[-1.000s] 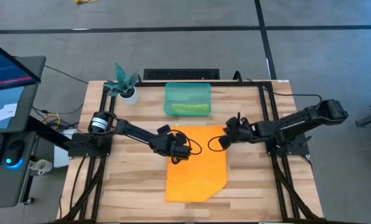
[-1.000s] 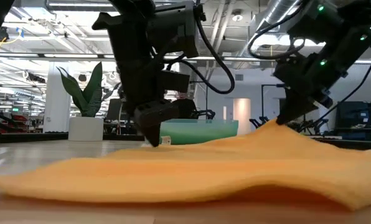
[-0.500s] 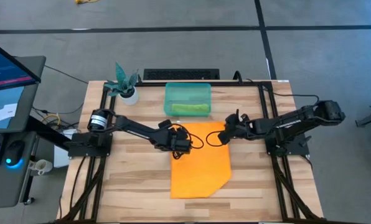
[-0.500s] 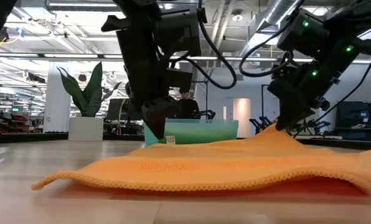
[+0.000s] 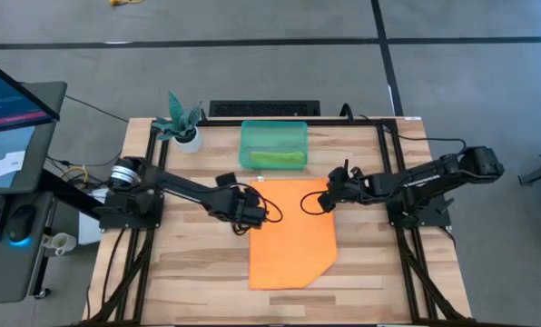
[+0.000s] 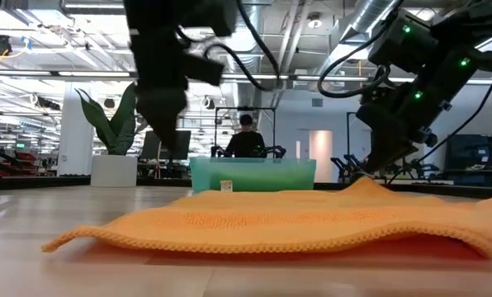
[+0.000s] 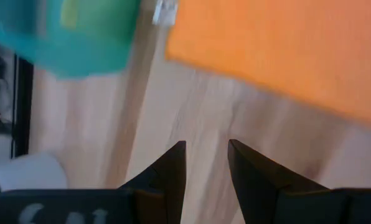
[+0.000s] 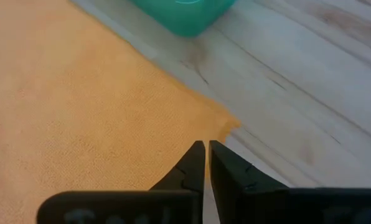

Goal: Roll microfiber towels into tight, uniform cylinder then place into a basket
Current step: Fold the orange towel

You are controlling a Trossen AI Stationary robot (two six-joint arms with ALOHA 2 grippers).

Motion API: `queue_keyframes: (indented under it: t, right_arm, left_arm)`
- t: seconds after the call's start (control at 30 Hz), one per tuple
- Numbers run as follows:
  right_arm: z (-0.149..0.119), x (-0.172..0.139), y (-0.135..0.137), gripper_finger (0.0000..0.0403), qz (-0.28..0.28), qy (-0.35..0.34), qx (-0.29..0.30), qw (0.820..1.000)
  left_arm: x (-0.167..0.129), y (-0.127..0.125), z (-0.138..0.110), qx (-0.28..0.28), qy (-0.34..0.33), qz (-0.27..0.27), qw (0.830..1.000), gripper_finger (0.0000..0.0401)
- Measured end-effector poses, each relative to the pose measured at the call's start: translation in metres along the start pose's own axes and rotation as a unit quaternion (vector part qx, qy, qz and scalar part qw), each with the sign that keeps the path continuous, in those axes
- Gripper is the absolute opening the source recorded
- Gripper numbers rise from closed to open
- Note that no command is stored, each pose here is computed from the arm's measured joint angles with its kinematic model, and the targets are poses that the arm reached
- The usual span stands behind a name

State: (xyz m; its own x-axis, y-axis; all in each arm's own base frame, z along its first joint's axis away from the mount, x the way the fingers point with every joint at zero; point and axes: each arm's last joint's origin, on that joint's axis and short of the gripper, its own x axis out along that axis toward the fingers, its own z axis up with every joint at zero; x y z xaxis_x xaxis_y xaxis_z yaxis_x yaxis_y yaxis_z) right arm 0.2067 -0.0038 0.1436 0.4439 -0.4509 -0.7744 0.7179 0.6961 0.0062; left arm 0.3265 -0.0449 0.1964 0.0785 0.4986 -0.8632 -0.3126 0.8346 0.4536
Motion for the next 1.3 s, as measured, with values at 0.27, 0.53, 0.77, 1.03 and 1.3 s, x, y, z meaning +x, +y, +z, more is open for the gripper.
queue_keyframes:
  t: [0.27,0.53,0.77,1.03,1.3]
  right_arm:
    - [-0.001,0.000,0.001,0.0044,0.011,0.009,0.000,1.000]
    - [0.007,-0.005,0.008,0.0044,0.038,0.013,-0.021,0.999]
    - [0.016,-0.016,0.017,0.0044,0.039,0.016,-0.059,0.997]
    - [0.031,-0.058,0.015,0.0043,-0.013,-0.058,-0.110,0.992]
    - [0.036,-0.108,-0.027,0.0038,-0.016,-0.126,-0.068,0.990]
  left_arm:
    - [-0.049,0.036,-0.028,-0.019,-0.007,-0.078,0.997,0.0112]
    - [-0.047,0.045,-0.066,-0.093,-0.166,-0.189,0.963,0.0112]
    - [-0.020,0.041,-0.078,-0.108,-0.342,-0.243,0.901,0.0112]
    - [-0.014,0.051,-0.066,-0.089,-0.438,-0.220,0.867,0.0112]
    - [-0.008,0.071,-0.055,-0.131,-0.459,-0.187,0.858,0.0137]
